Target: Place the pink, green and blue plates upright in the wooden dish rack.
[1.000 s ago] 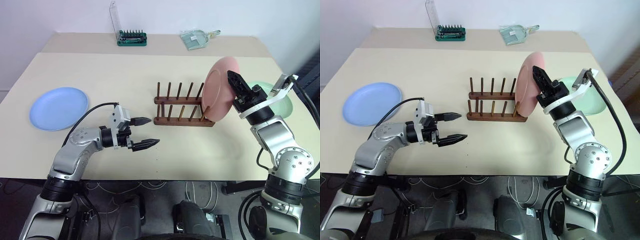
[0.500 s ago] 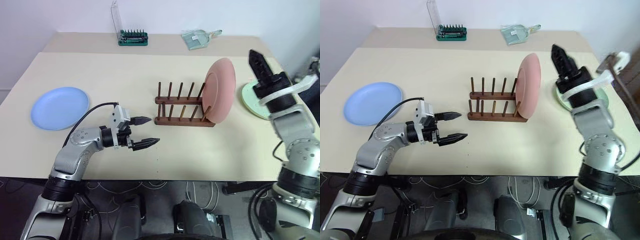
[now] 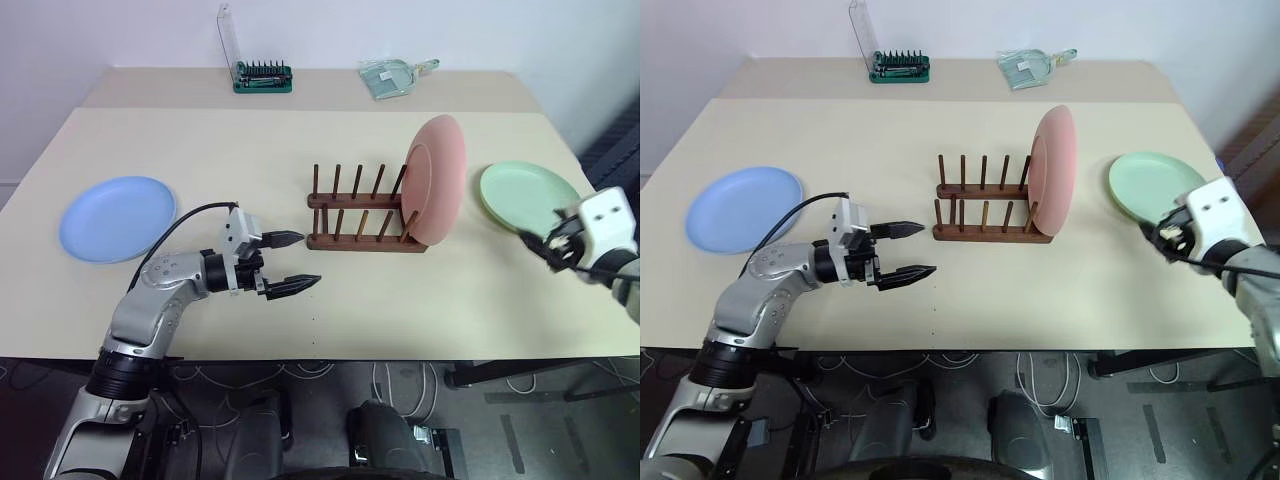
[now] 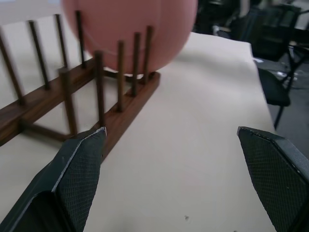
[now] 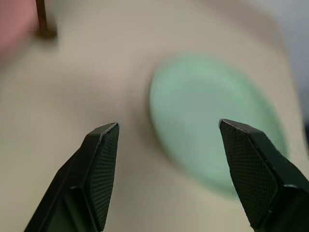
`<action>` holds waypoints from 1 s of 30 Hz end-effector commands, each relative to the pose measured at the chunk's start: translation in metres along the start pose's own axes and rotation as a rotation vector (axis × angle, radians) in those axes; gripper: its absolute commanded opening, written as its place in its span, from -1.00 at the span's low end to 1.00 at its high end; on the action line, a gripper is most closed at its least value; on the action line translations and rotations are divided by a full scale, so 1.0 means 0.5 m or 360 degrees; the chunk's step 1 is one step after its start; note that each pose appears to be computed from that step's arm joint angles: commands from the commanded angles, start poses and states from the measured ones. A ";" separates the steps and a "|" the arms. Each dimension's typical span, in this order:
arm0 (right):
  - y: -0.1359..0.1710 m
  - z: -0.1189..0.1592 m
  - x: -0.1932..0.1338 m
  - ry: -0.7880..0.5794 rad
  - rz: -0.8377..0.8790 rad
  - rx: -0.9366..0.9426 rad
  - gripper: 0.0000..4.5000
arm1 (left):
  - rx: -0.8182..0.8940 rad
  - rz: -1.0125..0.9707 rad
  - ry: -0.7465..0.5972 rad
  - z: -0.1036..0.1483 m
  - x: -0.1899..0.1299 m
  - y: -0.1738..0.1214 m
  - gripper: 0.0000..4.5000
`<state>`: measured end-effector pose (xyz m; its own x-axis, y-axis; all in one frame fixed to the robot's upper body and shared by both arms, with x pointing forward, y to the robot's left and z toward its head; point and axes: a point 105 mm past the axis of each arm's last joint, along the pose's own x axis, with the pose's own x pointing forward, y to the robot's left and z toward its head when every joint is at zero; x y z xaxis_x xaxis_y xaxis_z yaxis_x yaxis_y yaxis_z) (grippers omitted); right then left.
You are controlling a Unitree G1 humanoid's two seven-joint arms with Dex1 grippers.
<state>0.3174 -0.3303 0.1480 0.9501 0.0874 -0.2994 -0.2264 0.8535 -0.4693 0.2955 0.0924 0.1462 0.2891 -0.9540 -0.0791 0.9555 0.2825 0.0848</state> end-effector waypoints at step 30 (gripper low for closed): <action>-0.123 0.127 0.033 -0.0240 -0.0604 -0.0863 -0.99 | 0.0090 -0.0055 -0.0048 0.055 0.042 -0.032 1.00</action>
<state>0.3641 -0.3543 0.1576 0.9867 -0.0773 -0.1428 -0.0839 0.5107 -0.8557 0.2873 0.0680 0.1602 0.2681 -0.9599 -0.0813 0.9593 0.2583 0.1144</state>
